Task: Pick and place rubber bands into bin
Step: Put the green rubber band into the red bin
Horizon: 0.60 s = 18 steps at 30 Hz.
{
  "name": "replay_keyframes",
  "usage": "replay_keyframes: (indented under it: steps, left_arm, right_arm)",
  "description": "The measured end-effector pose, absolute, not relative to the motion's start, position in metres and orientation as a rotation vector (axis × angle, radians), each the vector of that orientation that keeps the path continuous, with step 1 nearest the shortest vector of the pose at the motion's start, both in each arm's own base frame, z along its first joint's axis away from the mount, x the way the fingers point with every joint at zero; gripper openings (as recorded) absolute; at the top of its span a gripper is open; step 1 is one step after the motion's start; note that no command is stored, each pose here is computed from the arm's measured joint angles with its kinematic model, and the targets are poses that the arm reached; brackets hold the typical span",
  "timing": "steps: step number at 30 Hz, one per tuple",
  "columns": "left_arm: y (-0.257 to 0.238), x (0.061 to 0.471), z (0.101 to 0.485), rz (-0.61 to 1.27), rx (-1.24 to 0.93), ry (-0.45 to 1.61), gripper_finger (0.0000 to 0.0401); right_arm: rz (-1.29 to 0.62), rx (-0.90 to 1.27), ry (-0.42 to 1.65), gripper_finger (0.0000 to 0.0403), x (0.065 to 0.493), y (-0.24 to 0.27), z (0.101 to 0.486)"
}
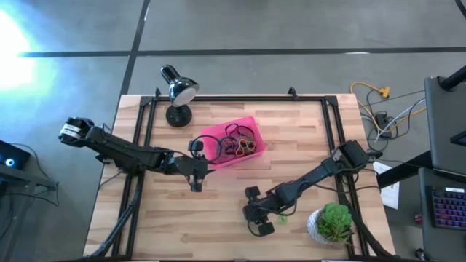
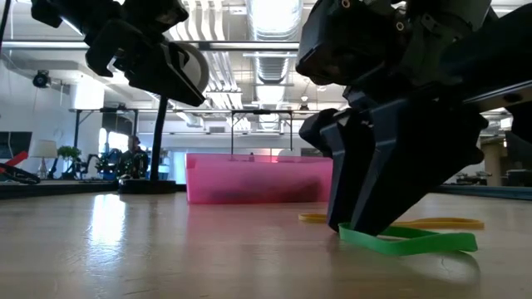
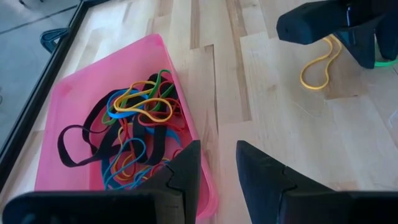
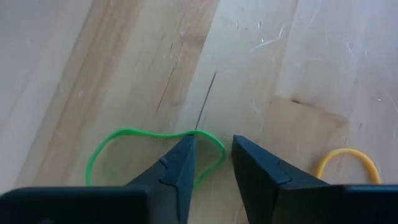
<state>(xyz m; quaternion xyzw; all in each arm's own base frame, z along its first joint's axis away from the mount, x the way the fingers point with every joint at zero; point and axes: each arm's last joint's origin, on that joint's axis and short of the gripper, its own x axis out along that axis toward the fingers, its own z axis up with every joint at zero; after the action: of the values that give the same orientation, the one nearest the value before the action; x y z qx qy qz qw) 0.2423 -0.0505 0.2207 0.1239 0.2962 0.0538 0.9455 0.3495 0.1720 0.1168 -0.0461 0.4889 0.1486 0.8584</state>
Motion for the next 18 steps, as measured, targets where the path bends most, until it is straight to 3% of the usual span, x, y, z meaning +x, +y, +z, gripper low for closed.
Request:
replay_keyframes:
  steps: [8,18]
  left_arm:
    - [-0.051,0.242,0.221,0.11,0.252,0.603,0.0087]
    - [-0.051,0.242,0.221,0.11,0.252,0.603,0.0087]
  right_arm:
    - [0.308,-0.105,1.045,0.0015,0.348,0.172,0.115]
    - [0.219,-0.18,1.012,0.0008,0.343,0.166,0.132]
